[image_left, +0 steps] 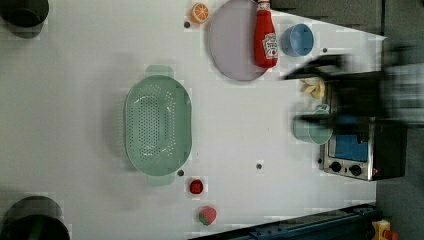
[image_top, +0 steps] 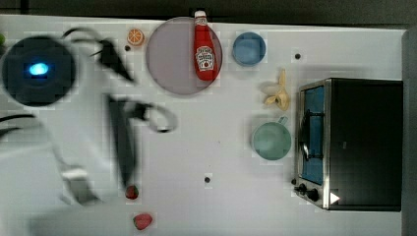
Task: Drag strainer right to left.
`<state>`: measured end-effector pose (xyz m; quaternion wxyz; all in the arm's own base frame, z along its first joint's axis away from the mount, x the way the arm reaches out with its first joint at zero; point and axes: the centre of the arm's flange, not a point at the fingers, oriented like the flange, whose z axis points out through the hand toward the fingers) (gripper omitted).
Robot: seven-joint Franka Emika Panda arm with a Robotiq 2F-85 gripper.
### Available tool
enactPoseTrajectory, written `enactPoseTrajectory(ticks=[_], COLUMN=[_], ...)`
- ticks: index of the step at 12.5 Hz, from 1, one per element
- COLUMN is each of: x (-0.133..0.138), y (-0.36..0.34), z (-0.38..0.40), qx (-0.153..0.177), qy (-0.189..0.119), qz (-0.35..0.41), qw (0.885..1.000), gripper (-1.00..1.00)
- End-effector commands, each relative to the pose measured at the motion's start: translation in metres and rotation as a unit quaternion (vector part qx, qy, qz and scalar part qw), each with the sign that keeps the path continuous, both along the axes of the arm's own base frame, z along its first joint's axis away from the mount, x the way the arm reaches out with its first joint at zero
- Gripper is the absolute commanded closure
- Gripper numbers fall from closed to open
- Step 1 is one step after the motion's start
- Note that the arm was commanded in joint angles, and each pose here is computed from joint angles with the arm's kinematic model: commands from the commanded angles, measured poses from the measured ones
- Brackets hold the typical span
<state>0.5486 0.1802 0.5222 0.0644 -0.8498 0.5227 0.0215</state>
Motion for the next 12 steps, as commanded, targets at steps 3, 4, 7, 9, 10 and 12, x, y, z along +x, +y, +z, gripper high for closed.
enactPoseTrajectory(ticks=[3, 4, 7, 9, 10, 12], x=[-0.030, -0.039, -0.047, -0.044, -0.042, -0.039], y=[-0.227, -0.246, -0.262, -0.256, -0.255, -0.252], z=[0.060, 0.064, 0.062, 0.055, 0.052, 0.046], qx=[-0.064, -0.054, -0.044, -0.046, -0.048, -0.053], qy=[0.010, 0.011, 0.013, 0.020, 0.023, 0.031], qz=[0.117, 0.113, 0.103, 0.107, 0.108, 0.108], qw=[0.991, 0.992, 0.994, 0.993, 0.993, 0.992], gripper=[-1.00, -1.00, -1.00, -1.00, -1.00, -1.00])
